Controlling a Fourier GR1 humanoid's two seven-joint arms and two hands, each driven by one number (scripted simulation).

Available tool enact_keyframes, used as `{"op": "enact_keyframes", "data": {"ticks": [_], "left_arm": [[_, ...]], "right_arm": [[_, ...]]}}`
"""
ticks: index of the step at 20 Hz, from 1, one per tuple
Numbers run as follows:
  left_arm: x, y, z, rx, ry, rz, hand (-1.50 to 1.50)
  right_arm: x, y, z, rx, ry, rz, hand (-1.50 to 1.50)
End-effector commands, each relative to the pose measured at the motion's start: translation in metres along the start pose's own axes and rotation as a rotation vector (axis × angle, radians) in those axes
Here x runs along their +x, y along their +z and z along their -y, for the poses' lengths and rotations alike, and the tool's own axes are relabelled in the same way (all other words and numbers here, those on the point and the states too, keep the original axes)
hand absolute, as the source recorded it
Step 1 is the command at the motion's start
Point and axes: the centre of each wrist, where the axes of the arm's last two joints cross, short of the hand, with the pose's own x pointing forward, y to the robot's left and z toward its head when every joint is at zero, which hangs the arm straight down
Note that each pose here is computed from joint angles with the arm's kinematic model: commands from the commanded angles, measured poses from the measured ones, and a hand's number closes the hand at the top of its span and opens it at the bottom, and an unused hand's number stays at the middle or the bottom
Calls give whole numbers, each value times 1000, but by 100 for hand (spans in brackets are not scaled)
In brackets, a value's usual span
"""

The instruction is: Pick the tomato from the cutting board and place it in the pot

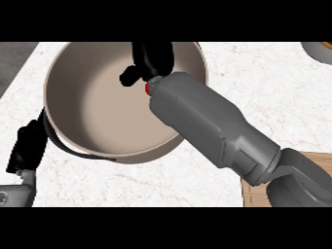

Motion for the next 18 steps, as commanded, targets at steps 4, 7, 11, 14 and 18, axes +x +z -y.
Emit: {"op": "enact_keyframes", "data": {"ticks": [4,7,11,14,18], "left_arm": [[-3,-2,2,15,-3,-8,0],[-19,12,10,-9,15,-31,0],[-5,3,-22,41,18,-40,0],[-21,13,-23,70,20,-56,0],[-20,21,-28,80,20,-78,0]], "right_arm": [[12,0,15,-228,-349,70,-150],[22,3,20,-215,-449,46,-150],[15,-1,23,-109,-530,56,-150],[10,9,20,-49,-613,52,-150],[-13,35,2,-39,-672,62,-150]]}}
